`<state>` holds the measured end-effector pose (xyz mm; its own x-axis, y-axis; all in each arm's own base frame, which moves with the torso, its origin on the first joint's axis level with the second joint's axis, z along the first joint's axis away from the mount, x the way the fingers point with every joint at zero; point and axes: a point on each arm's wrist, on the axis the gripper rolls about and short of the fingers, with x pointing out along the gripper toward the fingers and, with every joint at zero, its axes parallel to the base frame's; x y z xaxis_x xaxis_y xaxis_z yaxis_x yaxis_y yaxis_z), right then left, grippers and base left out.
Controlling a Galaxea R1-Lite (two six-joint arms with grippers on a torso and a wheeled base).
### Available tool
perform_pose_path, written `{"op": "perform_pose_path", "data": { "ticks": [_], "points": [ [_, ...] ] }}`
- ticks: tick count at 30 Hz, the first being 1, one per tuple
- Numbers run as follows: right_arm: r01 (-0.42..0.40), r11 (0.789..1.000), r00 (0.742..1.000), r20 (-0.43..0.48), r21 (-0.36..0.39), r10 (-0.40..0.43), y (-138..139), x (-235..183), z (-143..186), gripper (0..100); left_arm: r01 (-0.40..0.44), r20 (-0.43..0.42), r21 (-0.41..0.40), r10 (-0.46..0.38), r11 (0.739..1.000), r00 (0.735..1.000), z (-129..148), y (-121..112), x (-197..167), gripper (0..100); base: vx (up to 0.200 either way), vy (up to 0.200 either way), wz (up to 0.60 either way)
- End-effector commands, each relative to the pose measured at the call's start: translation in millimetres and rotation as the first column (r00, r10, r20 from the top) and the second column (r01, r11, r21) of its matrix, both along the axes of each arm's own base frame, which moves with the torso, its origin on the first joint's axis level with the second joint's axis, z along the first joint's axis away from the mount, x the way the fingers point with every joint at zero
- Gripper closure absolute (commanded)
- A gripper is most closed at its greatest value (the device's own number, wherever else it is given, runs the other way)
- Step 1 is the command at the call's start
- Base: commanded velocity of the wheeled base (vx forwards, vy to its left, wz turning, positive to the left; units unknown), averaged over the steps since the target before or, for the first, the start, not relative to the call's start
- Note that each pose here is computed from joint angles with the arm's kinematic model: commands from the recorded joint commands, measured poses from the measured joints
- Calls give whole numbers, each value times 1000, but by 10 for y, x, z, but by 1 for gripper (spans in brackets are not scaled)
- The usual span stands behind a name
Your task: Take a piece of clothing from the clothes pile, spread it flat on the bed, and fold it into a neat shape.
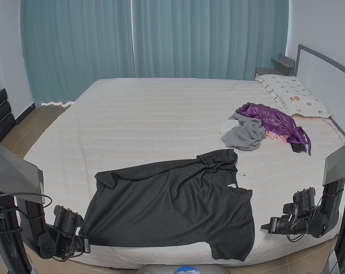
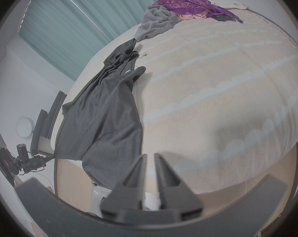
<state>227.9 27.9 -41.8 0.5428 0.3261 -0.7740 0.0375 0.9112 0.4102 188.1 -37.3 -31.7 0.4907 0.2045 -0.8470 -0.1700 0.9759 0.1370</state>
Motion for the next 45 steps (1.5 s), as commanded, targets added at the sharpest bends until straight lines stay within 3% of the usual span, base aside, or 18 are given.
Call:
{"op": "perform_pose_path", "data": {
  "ticks": [1,13,14,27,40,45],
  "points": [
    [-32,999,999,25,7,32,88,71,-6,0,-1,1,-1,1,1000,1000,-1,-2,1,100,0,0,0],
    [-91,996,995,41,-5,92,332,315,-113,0,-5,7,-4,5,1000,1000,-1,-4,9,100,0,0,0],
    [-87,996,996,37,-12,87,333,329,-110,100,-6,7,-5,6,1000,1000,-1,-4,9,100,0,0,0],
    [-49,997,999,21,-53,50,294,295,-51,100,-5,2,-3,5,1000,1000,-10,-3,8,100,0,0,0],
    [17,998,1000,-11,-56,-18,31,-65,158,100,-3,2,-4,3,1000,1000,-10,-9,6,100,0,0,0],
    [-3,998,999,-44,-63,0,37,-183,154,100,-1,1,-3,1,1000,1000,-10,-11,2,100,0,0,0]
  ]
}}
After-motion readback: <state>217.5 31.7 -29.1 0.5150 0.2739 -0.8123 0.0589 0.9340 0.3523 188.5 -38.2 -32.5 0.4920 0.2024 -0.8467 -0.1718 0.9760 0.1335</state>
